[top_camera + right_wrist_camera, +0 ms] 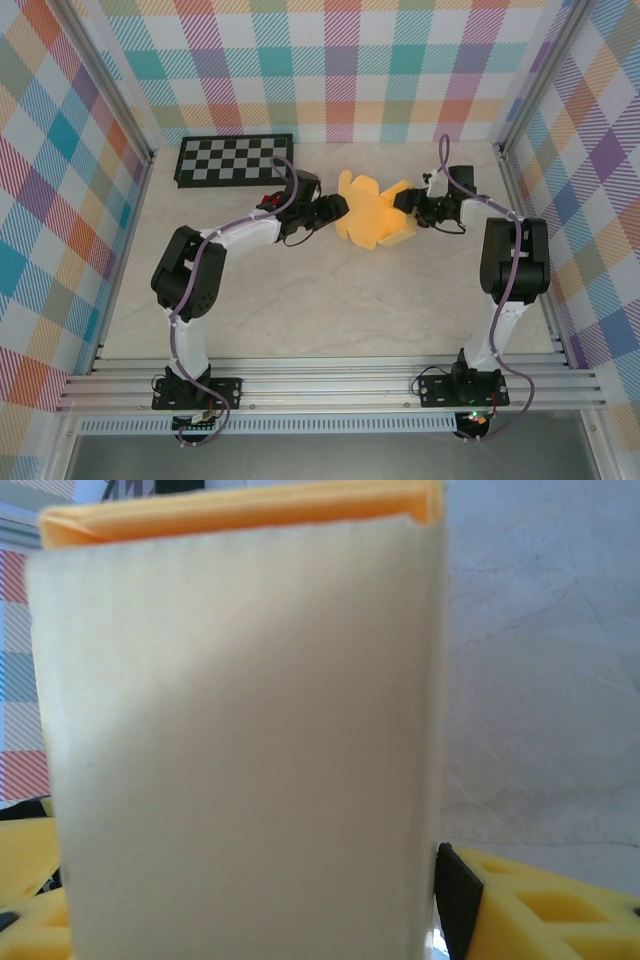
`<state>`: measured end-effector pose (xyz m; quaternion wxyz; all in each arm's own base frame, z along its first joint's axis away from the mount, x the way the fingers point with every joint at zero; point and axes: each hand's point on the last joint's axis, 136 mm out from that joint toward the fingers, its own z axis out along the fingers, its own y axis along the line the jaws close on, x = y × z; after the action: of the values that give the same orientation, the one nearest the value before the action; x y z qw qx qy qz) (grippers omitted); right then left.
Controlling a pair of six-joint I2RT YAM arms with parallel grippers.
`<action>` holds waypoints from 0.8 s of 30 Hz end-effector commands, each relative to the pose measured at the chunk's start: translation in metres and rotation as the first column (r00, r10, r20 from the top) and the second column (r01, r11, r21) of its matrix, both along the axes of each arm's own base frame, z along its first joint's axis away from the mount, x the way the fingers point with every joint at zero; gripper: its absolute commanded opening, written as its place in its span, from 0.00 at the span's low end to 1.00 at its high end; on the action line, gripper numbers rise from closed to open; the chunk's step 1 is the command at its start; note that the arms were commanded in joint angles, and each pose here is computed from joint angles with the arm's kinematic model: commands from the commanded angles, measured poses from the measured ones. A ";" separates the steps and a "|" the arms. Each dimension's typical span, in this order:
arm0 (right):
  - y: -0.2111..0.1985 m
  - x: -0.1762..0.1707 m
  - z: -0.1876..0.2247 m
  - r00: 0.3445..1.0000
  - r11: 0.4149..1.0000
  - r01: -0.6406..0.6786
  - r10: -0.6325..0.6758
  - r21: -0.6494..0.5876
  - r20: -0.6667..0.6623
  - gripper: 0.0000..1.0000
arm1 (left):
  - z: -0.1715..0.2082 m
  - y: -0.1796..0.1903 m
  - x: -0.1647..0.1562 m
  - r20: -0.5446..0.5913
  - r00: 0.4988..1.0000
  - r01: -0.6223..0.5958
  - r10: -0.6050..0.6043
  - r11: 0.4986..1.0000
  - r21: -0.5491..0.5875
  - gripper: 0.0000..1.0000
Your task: Fold the paper box
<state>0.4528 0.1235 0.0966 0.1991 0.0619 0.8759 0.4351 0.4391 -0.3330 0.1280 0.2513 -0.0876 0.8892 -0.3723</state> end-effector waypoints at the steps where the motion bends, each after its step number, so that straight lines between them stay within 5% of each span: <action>1: 0.004 -0.003 0.019 0.999 1.000 -0.018 0.018 0.011 0.048 0.65 | 0.034 -0.025 0.005 0.095 0.993 0.074 -0.074 0.997 0.004 0.34; 5: 0.000 -0.005 0.020 0.999 1.000 0.000 0.000 -0.010 0.036 0.72 | 0.025 -0.025 0.002 0.093 0.989 0.105 -0.113 0.991 0.086 0.01; 9: 0.000 -0.004 0.024 0.999 1.000 -0.009 0.010 -0.017 0.031 0.76 | 0.018 -0.012 -0.004 0.067 0.984 0.143 -0.163 0.962 0.232 0.00; 15: -0.016 -0.008 0.047 0.993 0.995 -0.035 0.046 -0.097 0.110 0.78 | 0.046 0.022 -0.015 0.039 0.934 0.276 -0.354 0.788 0.550 0.00; 19: -0.021 -0.016 0.075 0.943 0.958 -0.130 0.200 -0.257 0.265 0.77 | 0.065 0.031 -0.035 0.047 0.814 0.410 -0.578 0.630 0.660 0.00; 22: -0.008 -0.025 0.102 0.806 0.917 -0.199 0.354 -0.346 0.475 0.75 | 0.067 0.035 -0.053 0.030 0.680 0.497 -0.733 0.491 0.715 0.00; 24: 0.008 -0.036 0.116 0.671 0.879 -0.232 0.454 -0.416 0.587 0.73 | 0.070 0.034 -0.061 0.045 0.615 0.519 -0.787 0.447 0.729 0.00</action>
<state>0.4320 0.1092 0.1866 0.3429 -0.1440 0.8624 0.3434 0.4066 -0.3076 0.1870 0.2731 0.3163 0.8988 -0.1325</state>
